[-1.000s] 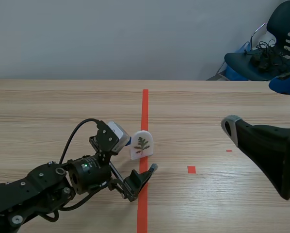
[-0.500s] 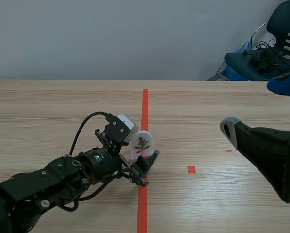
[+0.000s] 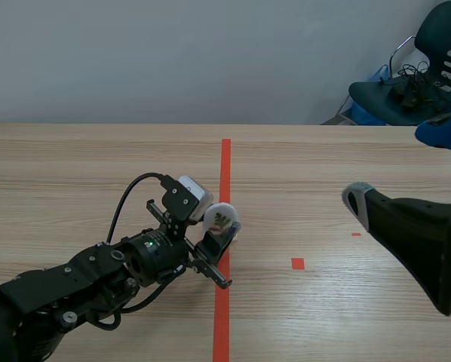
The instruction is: Do the leaf sorting experiment
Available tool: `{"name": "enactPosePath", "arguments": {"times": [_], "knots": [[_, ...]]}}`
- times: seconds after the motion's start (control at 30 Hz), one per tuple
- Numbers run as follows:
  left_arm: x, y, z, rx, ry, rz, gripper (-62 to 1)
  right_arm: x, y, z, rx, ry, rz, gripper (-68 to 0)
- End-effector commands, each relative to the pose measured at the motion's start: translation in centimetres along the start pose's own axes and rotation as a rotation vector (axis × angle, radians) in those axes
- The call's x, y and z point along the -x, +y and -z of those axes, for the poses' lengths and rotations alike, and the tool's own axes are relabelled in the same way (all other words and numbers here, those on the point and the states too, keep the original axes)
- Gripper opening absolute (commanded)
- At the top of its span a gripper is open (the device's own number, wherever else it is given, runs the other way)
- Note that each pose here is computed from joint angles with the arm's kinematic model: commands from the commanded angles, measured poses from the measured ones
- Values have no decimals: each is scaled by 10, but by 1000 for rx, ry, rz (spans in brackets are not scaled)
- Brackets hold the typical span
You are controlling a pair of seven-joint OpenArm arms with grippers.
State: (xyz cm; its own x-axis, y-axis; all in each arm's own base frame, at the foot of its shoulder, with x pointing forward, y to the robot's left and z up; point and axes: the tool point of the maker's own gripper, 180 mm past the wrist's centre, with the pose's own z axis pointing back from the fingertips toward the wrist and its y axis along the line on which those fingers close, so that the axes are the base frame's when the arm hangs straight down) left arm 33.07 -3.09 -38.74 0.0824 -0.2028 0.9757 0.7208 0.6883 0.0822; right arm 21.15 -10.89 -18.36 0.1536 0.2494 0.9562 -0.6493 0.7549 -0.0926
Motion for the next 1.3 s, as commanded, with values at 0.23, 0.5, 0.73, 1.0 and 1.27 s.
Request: {"name": "enactPosePath", "arguments": {"times": [0.23, 0.5, 0.73, 1.0, 1.27], "knots": [[-9, 3, 0, 3, -32, 2, -569, -9, -1, -1, 7, -28, -6, 4], [-21, 5, 1, 5, -70, 14, -568, -9, -1, -1, 7, -28, -6, 4], [-58, 40, -6, -64, -133, -26, -568, -9, -1, -1, 7, -28, -6, 4], [-67, 156, -63, -349, -143, -186, -568, -9, -1, -1, 8, -29, -6, 4], [-64, 239, -139, -559, -115, -185, -568, -9, -1, -1, 8, -29, -6, 4]]}}
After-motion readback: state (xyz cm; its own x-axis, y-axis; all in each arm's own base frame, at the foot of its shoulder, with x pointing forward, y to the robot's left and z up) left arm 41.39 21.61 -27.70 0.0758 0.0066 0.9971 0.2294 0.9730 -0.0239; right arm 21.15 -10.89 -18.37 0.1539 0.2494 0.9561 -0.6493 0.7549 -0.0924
